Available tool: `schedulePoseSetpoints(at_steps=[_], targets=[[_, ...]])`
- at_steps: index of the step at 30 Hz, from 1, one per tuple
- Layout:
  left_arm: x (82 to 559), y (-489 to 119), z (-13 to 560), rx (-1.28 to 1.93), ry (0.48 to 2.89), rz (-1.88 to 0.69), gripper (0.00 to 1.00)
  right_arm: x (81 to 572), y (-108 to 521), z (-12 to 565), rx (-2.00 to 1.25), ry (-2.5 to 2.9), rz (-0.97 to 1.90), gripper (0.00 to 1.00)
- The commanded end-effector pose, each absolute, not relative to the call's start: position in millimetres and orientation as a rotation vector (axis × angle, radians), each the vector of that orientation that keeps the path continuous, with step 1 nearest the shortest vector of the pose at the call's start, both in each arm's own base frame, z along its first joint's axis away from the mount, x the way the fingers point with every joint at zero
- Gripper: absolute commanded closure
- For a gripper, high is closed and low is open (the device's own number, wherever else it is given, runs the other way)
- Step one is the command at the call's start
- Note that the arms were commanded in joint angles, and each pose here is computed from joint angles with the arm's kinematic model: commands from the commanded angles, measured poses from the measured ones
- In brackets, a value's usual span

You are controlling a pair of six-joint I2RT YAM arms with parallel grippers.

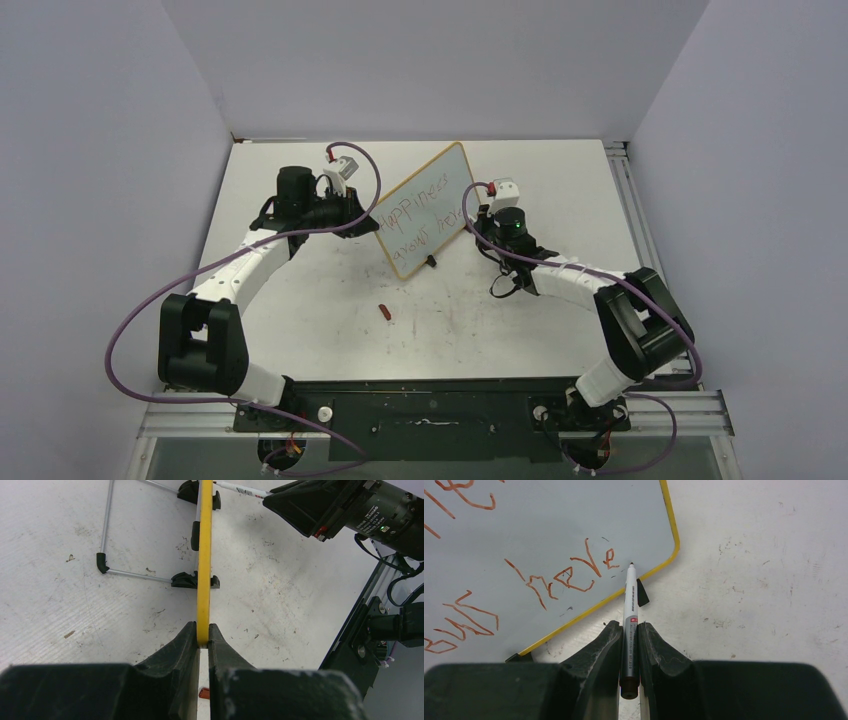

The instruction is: Write a sentence on the whiteboard

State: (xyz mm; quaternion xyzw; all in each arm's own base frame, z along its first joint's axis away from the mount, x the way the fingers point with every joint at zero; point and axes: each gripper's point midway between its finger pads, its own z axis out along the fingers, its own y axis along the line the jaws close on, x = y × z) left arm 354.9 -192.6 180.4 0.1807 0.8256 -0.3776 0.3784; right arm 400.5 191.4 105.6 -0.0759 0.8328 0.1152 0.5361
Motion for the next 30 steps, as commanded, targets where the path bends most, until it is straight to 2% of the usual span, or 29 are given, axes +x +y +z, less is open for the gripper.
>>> schedulePoseSetpoints(at_steps=[1,27,30], targets=[[359,-195,201,0.479,2.06,-0.976,1.0,416,201,131,-0.156,1.896,0.323,0.95],[360,-193,203,0.469,2.061,-0.957,1.0,415,196,136,-0.128,1.888,0.304,0.95],[362,-189,204,0.453,2.063,-0.926,0.89,410,180,148,-0.056,1.877,0.26,0.95]])
